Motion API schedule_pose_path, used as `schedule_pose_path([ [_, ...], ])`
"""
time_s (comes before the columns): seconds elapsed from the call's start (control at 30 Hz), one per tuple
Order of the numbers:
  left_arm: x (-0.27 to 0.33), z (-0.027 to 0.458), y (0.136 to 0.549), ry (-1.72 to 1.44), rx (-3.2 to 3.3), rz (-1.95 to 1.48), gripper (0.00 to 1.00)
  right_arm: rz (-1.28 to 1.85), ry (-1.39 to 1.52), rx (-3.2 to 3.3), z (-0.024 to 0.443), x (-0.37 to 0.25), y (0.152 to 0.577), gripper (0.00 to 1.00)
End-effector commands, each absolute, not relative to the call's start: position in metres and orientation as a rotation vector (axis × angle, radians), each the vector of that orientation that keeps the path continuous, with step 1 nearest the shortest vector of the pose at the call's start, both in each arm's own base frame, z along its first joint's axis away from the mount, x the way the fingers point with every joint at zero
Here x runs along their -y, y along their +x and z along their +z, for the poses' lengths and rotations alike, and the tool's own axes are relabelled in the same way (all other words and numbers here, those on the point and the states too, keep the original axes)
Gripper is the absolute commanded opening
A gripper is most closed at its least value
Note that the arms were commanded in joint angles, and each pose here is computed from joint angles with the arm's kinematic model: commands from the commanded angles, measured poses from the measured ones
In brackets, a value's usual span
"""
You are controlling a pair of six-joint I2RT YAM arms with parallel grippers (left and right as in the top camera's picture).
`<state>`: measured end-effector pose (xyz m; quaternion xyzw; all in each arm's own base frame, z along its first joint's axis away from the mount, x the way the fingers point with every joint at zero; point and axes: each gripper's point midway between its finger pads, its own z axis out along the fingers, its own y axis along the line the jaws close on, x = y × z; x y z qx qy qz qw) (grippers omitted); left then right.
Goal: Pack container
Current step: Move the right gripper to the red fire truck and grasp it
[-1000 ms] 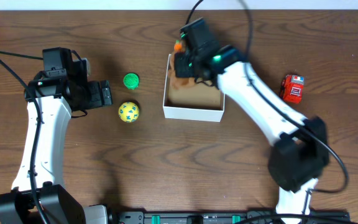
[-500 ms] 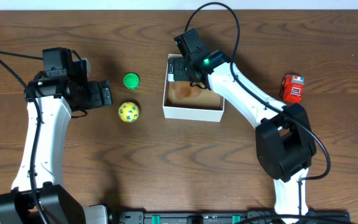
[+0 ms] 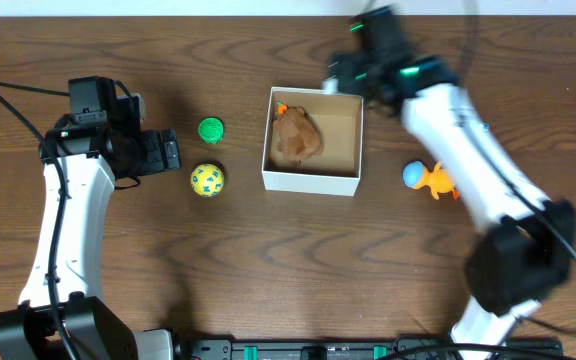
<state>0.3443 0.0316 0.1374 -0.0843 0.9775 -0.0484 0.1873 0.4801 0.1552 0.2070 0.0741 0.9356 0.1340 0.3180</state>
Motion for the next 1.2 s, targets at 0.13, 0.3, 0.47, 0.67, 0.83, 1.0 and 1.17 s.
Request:
schedule_pose_path([
  [0.13,-0.034,0.142,0.347,-0.234,-2.740,-0.125,0.98,0.048,0.510,-2.483,0.226,0.006,0.454,0.78],
  [0.3,-0.034,0.142,0.347,-0.233,-2.740,-0.125,0.98,-0.023,0.663,-2.589,0.175,0.058,0.434,0.81],
  [0.47,-0.034,0.142,0.347,-0.234,-2.740,-0.125,0.98,-0.030,0.725,-2.648,0.115,0.070,0.423,0.82],
  [0.67,-0.034,0.142,0.347,-0.234,-2.740,-0.125,0.98,-0.100,0.756,-2.638,0.069,0.084,0.416,0.82],
  [0.83,-0.034,0.142,0.347,-0.233,-2.740,-0.125,0.98,-0.161,0.799,-2.611,0.050,0.102,0.410,0.83],
  [1.0,-0.034,0.142,0.347,-0.233,-2.740,-0.125,0.98,-0.084,0.801,-2.633,0.033,0.094,0.404,0.84],
  [1.17,-0.034,0.142,0.347,-0.234,-2.740,-0.125,0.98,-0.006,0.788,-2.650,0.018,0.084,0.404,0.87],
])
